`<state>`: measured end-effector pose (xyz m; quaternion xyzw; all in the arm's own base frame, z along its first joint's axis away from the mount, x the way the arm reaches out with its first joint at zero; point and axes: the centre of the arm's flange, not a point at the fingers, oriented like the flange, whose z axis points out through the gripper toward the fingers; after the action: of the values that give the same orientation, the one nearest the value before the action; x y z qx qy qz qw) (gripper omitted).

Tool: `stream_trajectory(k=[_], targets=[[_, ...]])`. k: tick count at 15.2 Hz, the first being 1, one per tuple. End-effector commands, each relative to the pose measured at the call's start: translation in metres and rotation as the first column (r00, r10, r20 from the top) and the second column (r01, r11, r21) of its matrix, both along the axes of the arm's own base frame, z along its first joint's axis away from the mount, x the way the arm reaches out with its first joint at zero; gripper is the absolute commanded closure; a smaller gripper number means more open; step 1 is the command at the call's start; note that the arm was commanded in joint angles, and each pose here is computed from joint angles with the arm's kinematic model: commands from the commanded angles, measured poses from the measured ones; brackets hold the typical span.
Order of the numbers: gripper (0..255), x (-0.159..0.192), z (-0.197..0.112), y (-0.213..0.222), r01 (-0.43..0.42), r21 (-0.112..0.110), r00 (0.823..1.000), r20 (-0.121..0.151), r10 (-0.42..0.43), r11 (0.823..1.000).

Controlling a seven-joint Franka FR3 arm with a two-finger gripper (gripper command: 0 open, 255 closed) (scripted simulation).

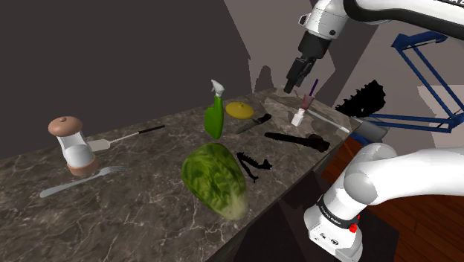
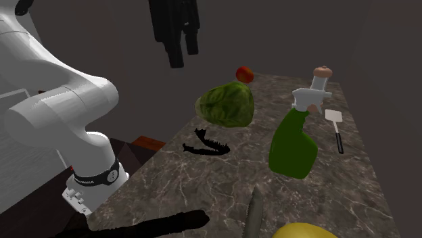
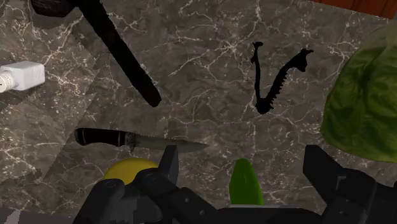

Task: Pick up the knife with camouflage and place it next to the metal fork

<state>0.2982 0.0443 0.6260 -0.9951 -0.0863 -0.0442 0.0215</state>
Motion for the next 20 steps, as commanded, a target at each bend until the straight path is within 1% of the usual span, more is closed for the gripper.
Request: stream_trajectory(k=[1,3,5,7,10,12,15,17,20], targets=[[0,0.0,0.0,0.0,0.0,0.0,1.0,0.0,0.0,1.0],[0,0.008,-0.021,-0.012,-0.08,-0.022,0.997,-0.003,0.08,0.997],[0,0.017,-0.041,-0.024,-0.16,-0.043,0.987,-0.008,0.16,0.986],[0,0.027,-0.062,-0.035,-0.239,-0.064,0.971,-0.015,0.239,0.969],[0,0.043,-0.092,-0.052,-0.354,-0.094,0.935,-0.028,0.353,0.93],[0,0.055,-0.111,-0.062,-0.428,-0.114,0.904,-0.038,0.426,0.897],[0,0.074,-0.141,-0.077,-0.533,-0.14,0.846,-0.057,0.53,0.834],[0,0.088,-0.16,-0.086,-0.598,-0.157,0.8,-0.071,0.595,0.786],[0,0.11,-0.189,-0.098,-0.689,-0.179,0.723,-0.095,0.685,0.702]])
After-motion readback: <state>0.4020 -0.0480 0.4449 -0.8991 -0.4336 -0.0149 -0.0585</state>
